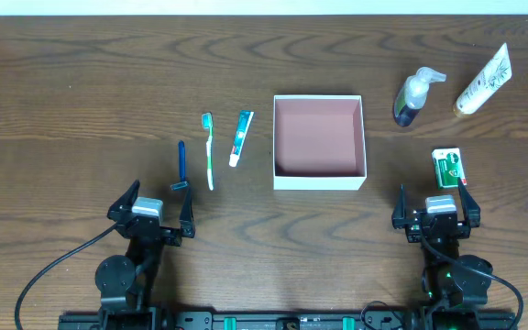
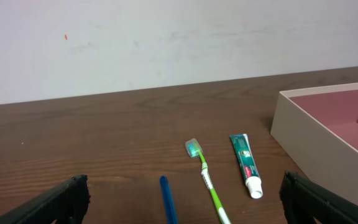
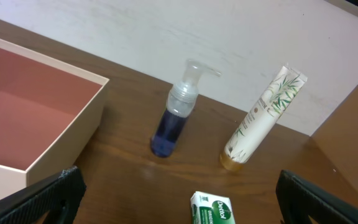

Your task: Pack container

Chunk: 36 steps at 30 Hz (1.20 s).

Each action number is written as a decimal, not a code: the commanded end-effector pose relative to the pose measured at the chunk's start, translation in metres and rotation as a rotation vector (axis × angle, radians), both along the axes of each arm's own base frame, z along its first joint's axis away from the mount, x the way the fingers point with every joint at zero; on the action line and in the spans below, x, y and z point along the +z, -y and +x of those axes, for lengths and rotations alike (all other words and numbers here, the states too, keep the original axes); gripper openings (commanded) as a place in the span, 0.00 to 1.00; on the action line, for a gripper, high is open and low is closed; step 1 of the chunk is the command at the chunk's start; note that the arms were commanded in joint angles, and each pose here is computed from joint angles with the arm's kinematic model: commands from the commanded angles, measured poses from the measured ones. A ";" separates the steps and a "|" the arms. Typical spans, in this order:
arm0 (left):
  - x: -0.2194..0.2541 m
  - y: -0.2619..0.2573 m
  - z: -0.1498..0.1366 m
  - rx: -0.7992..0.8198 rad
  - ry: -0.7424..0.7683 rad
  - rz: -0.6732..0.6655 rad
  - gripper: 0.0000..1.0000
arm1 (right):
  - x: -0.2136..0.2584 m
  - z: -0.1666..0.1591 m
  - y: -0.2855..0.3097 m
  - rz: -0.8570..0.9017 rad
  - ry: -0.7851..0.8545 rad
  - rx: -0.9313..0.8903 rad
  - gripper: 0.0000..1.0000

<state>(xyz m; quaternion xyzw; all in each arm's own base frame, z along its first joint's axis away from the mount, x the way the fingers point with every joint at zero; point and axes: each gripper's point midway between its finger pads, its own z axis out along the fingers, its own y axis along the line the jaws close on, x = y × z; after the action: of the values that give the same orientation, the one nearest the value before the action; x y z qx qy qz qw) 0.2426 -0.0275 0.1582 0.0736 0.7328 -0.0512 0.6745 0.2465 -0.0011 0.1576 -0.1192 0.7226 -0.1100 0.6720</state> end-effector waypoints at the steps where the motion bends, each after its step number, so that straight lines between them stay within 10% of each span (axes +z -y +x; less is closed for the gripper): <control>1: -0.016 0.002 -0.001 -0.013 -0.045 0.006 0.98 | -0.001 0.000 0.001 -0.006 -0.001 -0.004 0.99; 15: -0.016 0.002 -0.001 -0.013 -0.045 0.006 0.98 | 0.000 0.000 -0.003 0.018 0.000 0.019 0.99; 29: -0.016 0.002 -0.001 -0.013 -0.045 0.006 0.98 | 0.003 -0.002 -0.026 0.948 -0.061 0.080 0.99; 36: -0.016 0.002 -0.001 -0.013 -0.045 0.006 0.98 | 0.042 -0.011 -0.056 0.775 0.011 0.323 0.99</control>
<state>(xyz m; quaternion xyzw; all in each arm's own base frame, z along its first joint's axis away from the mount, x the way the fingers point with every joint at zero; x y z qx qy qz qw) 0.2426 -0.0275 0.1582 0.0736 0.7328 -0.0512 0.6745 0.2420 0.0397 0.1843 0.0862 0.6893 0.2572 0.6718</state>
